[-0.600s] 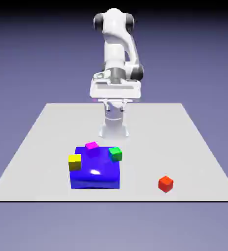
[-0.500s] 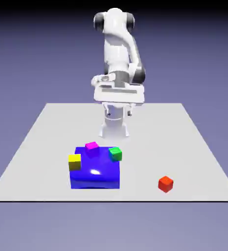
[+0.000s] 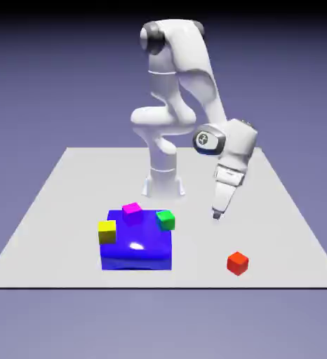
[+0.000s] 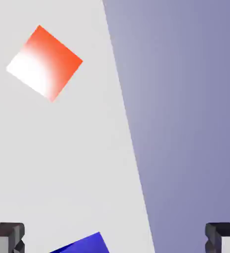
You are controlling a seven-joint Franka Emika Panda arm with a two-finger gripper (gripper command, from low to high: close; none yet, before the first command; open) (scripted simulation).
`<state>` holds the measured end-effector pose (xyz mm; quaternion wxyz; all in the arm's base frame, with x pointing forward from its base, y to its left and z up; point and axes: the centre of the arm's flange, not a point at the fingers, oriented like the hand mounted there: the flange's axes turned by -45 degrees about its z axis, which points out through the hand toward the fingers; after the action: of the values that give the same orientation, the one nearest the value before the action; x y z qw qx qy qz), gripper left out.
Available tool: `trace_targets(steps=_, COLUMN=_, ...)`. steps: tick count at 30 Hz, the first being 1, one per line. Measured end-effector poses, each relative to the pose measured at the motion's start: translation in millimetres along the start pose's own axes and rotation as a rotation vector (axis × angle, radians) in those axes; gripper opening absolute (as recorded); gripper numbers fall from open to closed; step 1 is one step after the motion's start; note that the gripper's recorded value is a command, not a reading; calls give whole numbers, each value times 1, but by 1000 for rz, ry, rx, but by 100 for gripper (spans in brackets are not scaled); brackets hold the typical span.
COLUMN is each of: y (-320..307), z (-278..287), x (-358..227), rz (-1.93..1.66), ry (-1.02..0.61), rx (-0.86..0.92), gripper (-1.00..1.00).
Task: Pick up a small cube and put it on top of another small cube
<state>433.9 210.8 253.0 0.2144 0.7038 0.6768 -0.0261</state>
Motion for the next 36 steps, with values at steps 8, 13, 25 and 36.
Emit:
trace_targets(steps=8, y=-33, z=38, x=90, rz=-562, ry=-156, rx=-54, gripper=0)
trace_targets(steps=13, y=-41, z=62, x=116, rz=-710, ry=-192, rx=-89, gripper=0)
trace_targets(steps=25, y=-32, z=51, x=85, rz=-654, ry=-256, rx=-49, gripper=-100)
trace_targets(steps=36, y=-1, z=41, x=-107, rz=-207, ry=-460, rx=186, gripper=-100)
